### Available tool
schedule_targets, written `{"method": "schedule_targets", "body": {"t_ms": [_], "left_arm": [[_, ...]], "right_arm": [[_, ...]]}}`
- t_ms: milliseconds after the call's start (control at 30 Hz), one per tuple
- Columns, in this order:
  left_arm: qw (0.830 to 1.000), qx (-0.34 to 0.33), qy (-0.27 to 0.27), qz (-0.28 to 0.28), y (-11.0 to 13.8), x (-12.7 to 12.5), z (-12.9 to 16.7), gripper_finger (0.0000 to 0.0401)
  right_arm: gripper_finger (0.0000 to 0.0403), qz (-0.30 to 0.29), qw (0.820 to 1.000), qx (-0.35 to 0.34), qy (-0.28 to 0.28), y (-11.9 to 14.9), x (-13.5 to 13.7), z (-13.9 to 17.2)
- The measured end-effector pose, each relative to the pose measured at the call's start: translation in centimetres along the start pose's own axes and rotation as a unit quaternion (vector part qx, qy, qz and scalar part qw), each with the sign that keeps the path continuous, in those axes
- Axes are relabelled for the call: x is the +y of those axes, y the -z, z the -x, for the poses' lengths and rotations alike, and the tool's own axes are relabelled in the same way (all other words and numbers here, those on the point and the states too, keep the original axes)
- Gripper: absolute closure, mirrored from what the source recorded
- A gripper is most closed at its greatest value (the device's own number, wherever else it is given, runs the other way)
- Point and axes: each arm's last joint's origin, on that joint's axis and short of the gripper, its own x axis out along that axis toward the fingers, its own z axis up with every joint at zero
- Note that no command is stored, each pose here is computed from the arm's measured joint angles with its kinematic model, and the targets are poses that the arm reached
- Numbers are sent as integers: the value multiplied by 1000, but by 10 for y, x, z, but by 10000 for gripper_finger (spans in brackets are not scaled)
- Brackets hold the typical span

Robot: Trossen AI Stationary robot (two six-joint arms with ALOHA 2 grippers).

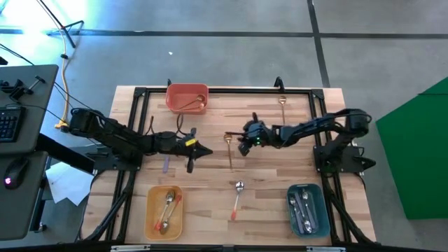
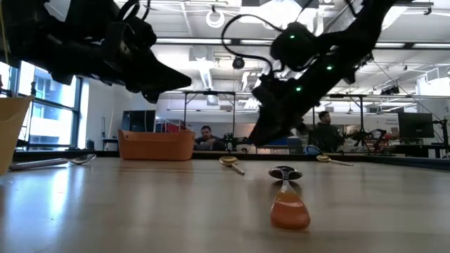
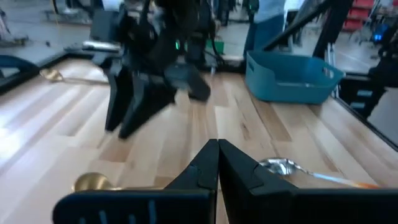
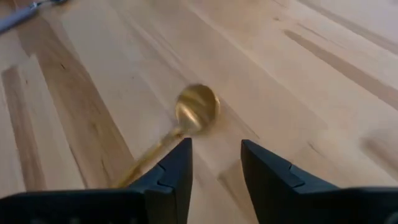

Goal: Sort silverware by color (type)
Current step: Put the bottom gold spoon into the orange bin

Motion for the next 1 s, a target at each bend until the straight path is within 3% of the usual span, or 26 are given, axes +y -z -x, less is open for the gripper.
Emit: {"method": "schedule_targets", "body": {"t_ms": [300, 433, 567, 1000], "left_arm": [[1000, -14, -17, 4, 7, 10, 10, 401], [1000, -15, -16, 1, 7, 9, 10, 401], [1000, -17, -14, -9, 6, 9, 10, 401], [1000, -18, -7, -10, 6, 9, 10, 401]], "right_arm": [[226, 49, 996, 69, -12, -43, -10, -42], [221, 55, 991, 109, -55, -58, -23, -50], [224, 45, 983, 138, -110, -58, -31, -57], [247, 56, 977, 136, -154, -56, -32, -65]]}}
